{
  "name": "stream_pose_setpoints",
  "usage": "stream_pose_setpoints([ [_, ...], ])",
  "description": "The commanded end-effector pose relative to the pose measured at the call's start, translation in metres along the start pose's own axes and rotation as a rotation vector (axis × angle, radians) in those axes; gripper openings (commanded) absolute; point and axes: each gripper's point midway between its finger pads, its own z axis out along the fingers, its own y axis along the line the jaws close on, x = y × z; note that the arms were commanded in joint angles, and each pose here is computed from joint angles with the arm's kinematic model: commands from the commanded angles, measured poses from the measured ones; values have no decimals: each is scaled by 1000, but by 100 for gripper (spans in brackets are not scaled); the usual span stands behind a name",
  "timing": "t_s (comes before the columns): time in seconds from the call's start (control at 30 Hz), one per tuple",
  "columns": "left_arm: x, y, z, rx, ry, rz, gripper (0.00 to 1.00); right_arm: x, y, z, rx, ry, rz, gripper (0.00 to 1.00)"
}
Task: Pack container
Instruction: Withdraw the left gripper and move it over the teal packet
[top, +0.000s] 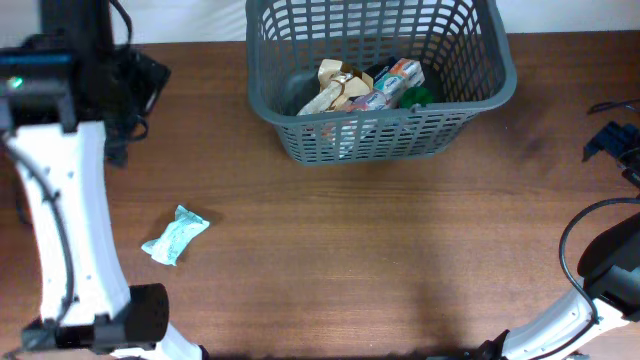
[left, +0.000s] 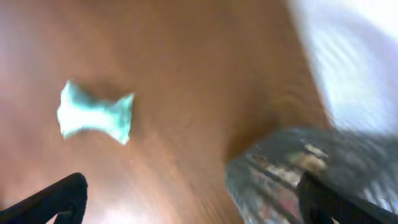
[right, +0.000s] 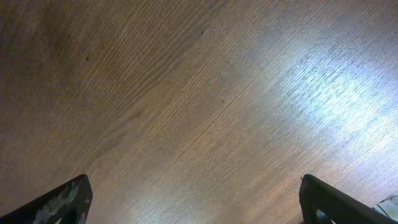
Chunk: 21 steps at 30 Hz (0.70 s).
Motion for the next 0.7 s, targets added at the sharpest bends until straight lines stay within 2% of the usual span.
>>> stream_pose_setpoints([
  [0.0, 19, 35, 54, -230, 64, -500, 99, 1, 2, -4, -5, -11, -10, 99],
  [0.1, 55, 59, 100, -394, 141, -747, 99, 1, 2, -4, -5, -12, -10, 99],
  [0.2, 72, 79, 141, -467, 141, -821, 99, 1, 2, -4, -5, -12, -10, 99],
  [0.4, 84, 111, 191, -506, 100, -812, 99, 1, 2, -4, -5, -12, -10, 99],
  [0.67, 68, 132, 201, -538, 49, -852, 99, 1, 2, -4, -5, -12, -10, 99],
])
